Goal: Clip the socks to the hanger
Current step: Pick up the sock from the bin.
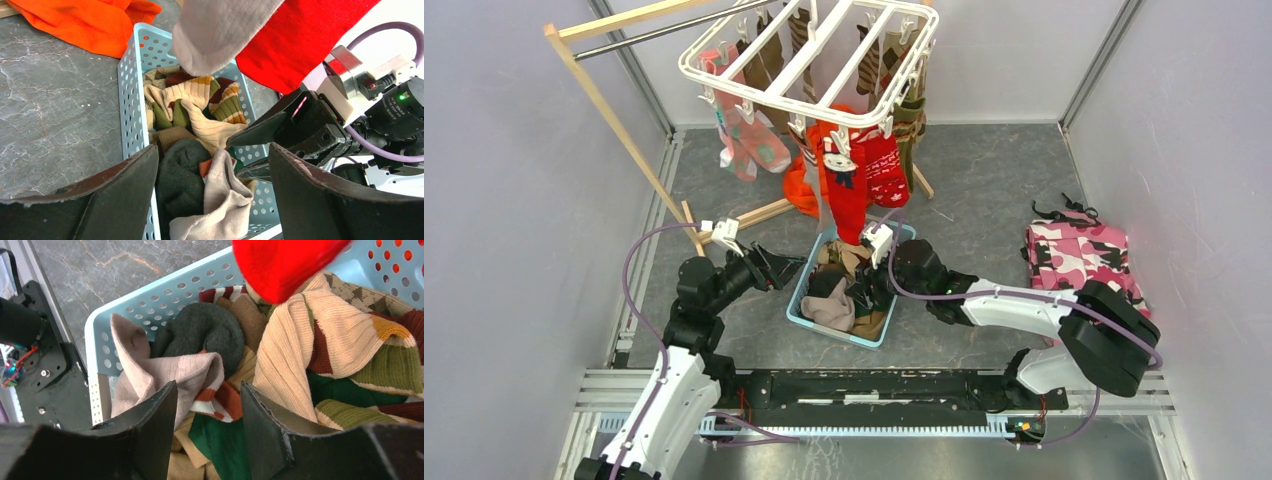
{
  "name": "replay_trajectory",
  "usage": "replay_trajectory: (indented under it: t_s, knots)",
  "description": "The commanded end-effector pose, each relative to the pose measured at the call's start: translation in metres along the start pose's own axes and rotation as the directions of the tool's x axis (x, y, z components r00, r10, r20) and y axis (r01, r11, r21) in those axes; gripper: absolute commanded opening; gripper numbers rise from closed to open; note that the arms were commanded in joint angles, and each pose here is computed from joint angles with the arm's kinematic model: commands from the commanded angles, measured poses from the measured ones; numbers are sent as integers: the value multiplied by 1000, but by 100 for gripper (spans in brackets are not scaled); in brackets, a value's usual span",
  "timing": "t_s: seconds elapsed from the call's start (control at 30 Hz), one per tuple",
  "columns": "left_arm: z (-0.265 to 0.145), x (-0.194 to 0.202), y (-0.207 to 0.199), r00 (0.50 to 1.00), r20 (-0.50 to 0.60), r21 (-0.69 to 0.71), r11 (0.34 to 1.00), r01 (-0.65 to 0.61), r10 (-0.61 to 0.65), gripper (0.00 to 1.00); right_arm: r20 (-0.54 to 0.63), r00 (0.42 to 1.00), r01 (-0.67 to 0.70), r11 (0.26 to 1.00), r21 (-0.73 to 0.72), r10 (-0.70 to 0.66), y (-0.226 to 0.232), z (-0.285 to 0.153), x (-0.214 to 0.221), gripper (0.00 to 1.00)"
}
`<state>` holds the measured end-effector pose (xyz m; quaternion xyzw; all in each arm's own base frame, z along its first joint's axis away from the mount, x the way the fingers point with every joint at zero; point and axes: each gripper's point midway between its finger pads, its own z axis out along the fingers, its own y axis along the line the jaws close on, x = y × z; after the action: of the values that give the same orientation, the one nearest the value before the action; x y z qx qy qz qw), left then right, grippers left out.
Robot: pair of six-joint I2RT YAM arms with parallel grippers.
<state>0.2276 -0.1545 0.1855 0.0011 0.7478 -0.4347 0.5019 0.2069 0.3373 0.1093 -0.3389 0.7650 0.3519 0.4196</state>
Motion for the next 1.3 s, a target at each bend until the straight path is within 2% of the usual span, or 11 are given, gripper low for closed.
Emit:
replay_trajectory:
  t_s: [0.0, 0.07, 0.3, 0.37, 0.57, 0.8, 0.9, 1.0, 1.1, 1.27]
  knots:
    - [1, -10, -5, 999, 43, 10, 1000, 12, -12, 86, 89, 992, -86, 996, -1, 86, 9, 10, -33, 53]
    - [1, -10, -5, 999, 39, 13, 1000, 12, -13, 86, 84, 992, -90, 996, -7, 91, 10, 12, -32, 46]
    - [0, -8, -10, 999, 30, 35, 999, 17, -18, 85, 95, 993, -59, 997, -57, 65, 19, 8, -38, 7]
    - [-1, -7, -16, 1000, 22, 68, 998, 17, -19, 85, 116, 993, -29, 998, -62, 36, 21, 3, -45, 1]
    - [-4, -4, -45, 999, -11, 234, 972, 32, -30, 86, 250, 959, 149, 988, -35, -136, 26, -25, -91, 0]
    - [-6, -6, -91, 999, 19, 403, 914, -44, 39, 89, 374, 837, 430, 903, 1, -399, 41, -66, -130, 0]
    - [1, 2, -108, 995, 24, 434, 896, -96, 95, 91, 383, 807, 476, 879, 27, -449, 43, -77, -144, 0]
    - [8, 1, -114, 983, 70, 427, 886, -182, 169, 91, 381, 803, 483, 875, 34, -459, 44, -82, -151, 0]
    - [15, 3, -123, 951, 123, 428, 849, -310, 285, 92, 389, 801, 485, 874, 24, -455, 48, -86, -154, 0]
    - [27, 6, -138, 864, 199, 422, 756, -501, 462, 92, 390, 796, 496, 868, 17, -463, 52, -93, -160, 0]
